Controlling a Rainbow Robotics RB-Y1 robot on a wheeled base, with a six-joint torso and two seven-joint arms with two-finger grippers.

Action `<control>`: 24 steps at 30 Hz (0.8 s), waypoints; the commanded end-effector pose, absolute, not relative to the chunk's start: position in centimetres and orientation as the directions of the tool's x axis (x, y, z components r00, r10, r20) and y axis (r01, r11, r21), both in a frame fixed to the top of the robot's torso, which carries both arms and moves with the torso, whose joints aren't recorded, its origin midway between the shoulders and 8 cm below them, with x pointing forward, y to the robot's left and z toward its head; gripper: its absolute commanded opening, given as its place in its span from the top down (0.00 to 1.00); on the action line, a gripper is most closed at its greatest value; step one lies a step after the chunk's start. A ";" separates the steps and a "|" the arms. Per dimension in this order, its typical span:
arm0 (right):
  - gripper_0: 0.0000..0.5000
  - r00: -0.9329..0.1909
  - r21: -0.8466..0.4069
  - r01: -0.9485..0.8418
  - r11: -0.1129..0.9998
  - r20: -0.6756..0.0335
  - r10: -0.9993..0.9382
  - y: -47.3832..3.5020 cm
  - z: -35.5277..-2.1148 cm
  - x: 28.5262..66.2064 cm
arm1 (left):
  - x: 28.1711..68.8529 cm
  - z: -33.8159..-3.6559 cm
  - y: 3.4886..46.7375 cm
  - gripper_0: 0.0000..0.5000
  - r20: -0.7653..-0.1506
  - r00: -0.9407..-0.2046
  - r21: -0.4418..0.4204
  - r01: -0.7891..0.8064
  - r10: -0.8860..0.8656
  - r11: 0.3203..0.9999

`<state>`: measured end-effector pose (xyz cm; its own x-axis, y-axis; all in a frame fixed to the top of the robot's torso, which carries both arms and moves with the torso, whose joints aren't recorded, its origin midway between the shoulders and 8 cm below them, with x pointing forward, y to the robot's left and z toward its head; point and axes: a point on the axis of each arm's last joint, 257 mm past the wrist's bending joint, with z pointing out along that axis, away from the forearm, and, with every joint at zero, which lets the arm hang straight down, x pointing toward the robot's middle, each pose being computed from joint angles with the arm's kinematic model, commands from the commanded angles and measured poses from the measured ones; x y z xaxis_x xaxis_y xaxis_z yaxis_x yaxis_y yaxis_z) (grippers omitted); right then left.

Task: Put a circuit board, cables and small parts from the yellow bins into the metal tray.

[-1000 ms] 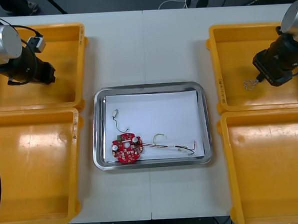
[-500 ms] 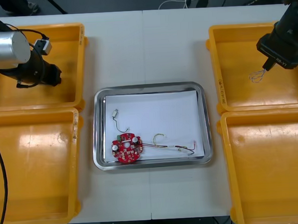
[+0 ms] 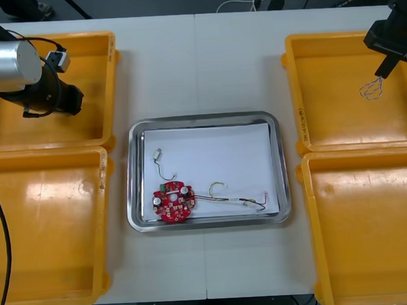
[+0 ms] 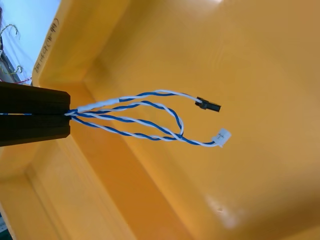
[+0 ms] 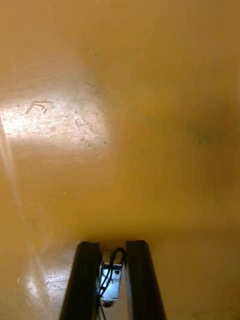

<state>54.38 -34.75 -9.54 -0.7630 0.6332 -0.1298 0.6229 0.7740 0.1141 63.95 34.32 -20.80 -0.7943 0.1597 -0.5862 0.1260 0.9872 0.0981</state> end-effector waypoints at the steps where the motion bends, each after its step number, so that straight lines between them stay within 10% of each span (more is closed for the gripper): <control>1: 1.00 -0.797 0.132 0.519 0.844 -0.282 0.534 -37.2 -5.5 55.5 | 64.6 -20.1 33.4 1.00 -0.585 -0.767 0.163 0.205 0.262 0.965; 24: 1.00 -0.833 -0.091 0.098 0.991 -0.553 0.032 -34.8 -1.4 56.8 | 62.7 -18.6 35.4 1.00 -0.547 -0.785 0.205 0.212 0.291 0.956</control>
